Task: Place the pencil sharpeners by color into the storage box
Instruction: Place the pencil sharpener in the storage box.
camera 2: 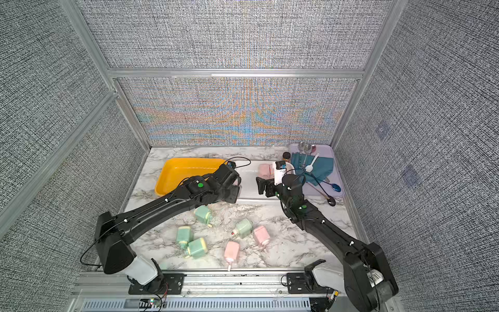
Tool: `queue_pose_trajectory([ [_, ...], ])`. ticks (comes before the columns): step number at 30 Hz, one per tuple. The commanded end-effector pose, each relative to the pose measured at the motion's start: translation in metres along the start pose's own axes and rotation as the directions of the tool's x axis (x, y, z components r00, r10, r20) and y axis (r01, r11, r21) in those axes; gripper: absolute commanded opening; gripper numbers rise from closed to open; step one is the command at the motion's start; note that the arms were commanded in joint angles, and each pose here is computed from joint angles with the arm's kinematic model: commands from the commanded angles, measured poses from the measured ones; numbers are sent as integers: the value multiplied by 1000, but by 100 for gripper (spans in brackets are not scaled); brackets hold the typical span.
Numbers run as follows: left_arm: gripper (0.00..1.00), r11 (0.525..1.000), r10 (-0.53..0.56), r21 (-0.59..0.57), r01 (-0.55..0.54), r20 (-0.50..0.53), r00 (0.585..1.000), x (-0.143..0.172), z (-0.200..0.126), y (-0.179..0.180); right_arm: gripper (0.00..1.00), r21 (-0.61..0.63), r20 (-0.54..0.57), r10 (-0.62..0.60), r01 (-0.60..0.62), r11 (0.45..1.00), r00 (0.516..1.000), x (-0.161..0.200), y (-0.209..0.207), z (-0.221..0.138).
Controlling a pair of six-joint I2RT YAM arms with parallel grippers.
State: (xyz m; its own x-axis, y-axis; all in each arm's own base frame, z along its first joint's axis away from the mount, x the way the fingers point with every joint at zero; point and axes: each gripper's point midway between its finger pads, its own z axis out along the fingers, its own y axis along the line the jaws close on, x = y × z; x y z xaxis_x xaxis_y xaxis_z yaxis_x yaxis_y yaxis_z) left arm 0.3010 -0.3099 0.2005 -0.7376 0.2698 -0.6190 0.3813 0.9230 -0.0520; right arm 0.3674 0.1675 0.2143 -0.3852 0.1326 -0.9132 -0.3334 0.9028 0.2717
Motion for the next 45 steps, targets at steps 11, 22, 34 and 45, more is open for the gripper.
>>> queue_pose_trajectory([
  [11, 0, 993, -118, -1, 118, 59, 991, -67, 44, -14, 99, 71, 77, 251, -256, 964, 965, -18, -27, -12],
  [22, 0, 985, -156, -70, 156, 4, 988, -74, 104, -10, 99, 63, 38, 270, -272, 960, 962, -6, -29, -20],
  [34, 0, 951, -309, -35, 307, -50, 950, -77, 152, -6, 99, 144, 13, 261, -260, 955, 965, 9, -43, -25],
  [45, 0, 942, -330, 28, 334, -96, 939, -74, 183, -15, 99, 89, -74, 203, -196, 977, 976, 17, -29, -17],
])
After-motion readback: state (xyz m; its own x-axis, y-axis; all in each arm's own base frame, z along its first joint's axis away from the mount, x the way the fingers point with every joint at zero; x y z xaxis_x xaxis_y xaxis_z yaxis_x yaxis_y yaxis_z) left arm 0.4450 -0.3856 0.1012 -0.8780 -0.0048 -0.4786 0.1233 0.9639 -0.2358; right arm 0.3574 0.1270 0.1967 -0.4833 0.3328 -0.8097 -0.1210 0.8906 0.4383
